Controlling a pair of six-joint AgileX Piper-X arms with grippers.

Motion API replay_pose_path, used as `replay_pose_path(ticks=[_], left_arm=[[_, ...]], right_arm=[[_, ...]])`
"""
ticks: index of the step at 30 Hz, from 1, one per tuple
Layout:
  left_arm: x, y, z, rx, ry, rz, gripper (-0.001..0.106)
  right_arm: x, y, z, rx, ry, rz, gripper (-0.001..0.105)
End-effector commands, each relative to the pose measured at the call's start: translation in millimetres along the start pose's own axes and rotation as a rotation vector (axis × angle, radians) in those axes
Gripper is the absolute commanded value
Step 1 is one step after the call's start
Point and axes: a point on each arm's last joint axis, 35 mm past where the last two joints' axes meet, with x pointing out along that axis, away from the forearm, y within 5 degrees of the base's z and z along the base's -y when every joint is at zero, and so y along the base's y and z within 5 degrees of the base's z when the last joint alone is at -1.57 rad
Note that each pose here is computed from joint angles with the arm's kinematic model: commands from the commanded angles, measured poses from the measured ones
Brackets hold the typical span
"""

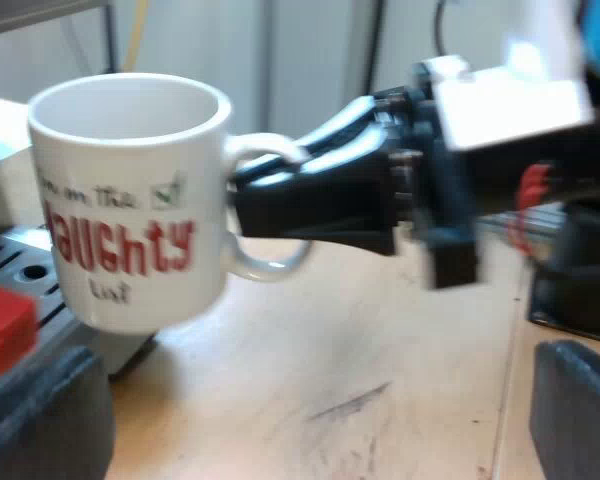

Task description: Remove mug from coffee machine

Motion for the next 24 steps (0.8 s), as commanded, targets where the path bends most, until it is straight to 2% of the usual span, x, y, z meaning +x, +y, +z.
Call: replay_pose_path(ticks=[1, 3, 7, 13, 24], left_arm=[[1, -3.8, 3, 0.012, -0.011, -0.044, 0.086], [1, -4.6, 2, 0.013, -0.008, -0.054, 0.086], [1, -4.4, 2, 0.013, -0.009, -0.048, 0.086], [1, -4.4, 2, 0.013, -0.009, -0.048, 0.086], [1, -4.4, 2, 0.013, -0.009, -0.048, 0.086]], right_arm=[[-2, -6, 6, 0.052, -0.017, -0.128, 0.000], [-2, -8, 3, 0.030, -0.006, -0.183, 0.000], [-3, -10, -2, -0.022, 0.024, -0.214, 0.000], [6, -20, -8, 0.046, 0.060, -0.283, 0.000], [27, -47, -11, 0.085, 0.109, -0.427, 0.000]])
